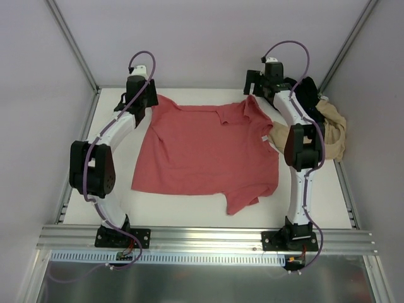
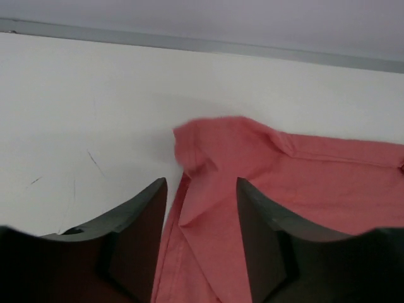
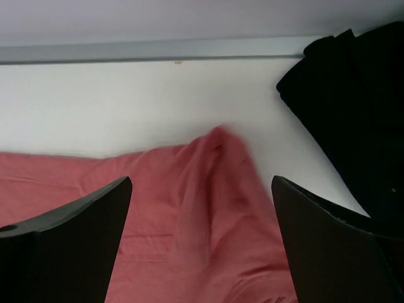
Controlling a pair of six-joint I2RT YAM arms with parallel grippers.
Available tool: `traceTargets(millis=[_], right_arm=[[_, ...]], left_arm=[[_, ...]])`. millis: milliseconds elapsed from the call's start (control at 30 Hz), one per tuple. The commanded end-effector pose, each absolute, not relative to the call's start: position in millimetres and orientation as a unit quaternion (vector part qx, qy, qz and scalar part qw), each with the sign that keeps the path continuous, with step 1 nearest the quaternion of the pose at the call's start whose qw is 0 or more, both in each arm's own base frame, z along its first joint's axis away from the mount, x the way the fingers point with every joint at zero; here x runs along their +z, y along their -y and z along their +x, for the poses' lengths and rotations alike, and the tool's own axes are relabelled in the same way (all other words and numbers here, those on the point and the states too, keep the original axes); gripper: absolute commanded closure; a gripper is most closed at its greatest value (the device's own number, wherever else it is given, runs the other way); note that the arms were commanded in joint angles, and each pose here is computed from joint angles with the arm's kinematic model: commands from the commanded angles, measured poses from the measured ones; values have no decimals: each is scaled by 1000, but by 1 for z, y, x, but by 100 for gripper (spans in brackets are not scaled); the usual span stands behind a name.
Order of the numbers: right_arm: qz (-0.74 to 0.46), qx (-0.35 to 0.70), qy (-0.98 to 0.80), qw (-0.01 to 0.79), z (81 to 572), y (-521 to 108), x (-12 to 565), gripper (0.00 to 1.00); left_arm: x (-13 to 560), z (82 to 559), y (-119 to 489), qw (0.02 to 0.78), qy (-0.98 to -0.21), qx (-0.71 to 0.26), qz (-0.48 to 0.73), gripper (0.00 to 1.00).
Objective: Fold and stack the t-shirts
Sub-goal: Flatten out the tshirt
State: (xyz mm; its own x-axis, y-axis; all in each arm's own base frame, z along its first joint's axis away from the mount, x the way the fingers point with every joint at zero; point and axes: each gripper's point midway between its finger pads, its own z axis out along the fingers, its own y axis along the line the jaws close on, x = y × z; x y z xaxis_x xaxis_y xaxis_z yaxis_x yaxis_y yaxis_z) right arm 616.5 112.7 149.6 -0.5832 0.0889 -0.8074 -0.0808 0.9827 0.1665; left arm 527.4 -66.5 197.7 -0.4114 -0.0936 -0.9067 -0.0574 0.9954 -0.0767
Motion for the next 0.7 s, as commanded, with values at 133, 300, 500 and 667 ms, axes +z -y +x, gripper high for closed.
traceTargets(millis=[133,300,500,667], right_arm=[[23,67,-837,542,563,-91,228,1],[31,91,-844,528,462,-109,253,0],[0,100,-891,443,351,-135,200,1],[22,117,-906,407,295,-124,158,1]], left_arm=[[277,477,46,658,-746,-28,-95,33],[248,404,76,579,-800,-121,-98,31],[192,312,114,437,-862,-231,-115,32],[123,263,129,329,-894,-273,-134,32]])
